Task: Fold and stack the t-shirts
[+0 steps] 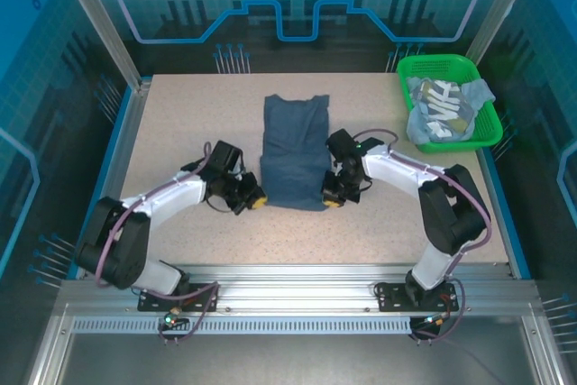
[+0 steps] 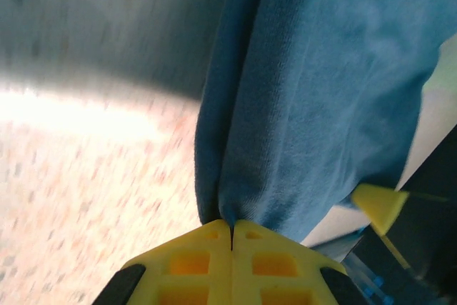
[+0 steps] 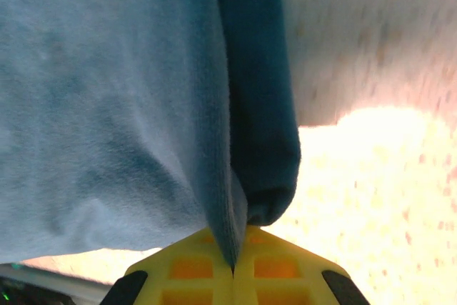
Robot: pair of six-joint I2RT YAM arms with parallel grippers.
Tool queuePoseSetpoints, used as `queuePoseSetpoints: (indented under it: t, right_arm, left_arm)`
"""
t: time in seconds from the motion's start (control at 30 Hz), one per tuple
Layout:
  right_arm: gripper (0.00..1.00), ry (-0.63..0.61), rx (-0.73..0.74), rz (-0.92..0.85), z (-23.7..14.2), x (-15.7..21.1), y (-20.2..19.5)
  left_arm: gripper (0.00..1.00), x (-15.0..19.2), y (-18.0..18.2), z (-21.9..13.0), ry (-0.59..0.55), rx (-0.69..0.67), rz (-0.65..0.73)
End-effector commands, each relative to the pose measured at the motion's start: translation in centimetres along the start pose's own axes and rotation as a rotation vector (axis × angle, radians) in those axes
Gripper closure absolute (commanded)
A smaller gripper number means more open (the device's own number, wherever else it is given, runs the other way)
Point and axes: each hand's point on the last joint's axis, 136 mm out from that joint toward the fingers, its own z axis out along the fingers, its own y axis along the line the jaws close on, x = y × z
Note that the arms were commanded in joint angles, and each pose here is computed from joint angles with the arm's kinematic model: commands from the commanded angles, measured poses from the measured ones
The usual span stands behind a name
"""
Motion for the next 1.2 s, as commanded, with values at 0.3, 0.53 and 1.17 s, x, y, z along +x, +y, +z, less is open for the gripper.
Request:
queuePoseSetpoints:
  t: [0.3, 0.53, 1.17]
  right_arm:
    - [1.0, 0.123, -0.011, -0.083, -6.0, 11.4, -1.8]
    - [1.0, 0.01, -0.13, -0.067, -11.8, 8.5, 2.6]
    - [1.0, -0.052, -0.27, 0.134, -14.3, -5.2, 8.8]
  left_arm:
    - [1.0, 9.8, 2.3, -6.0, 0.083, -0.018, 0.11]
    - [1.0, 7.8, -4.9, -10.5, -0.106, 0.18, 0.119]
    - [1.0, -3.1, -11.9, -13.3, -0.305, 0.322, -0.104]
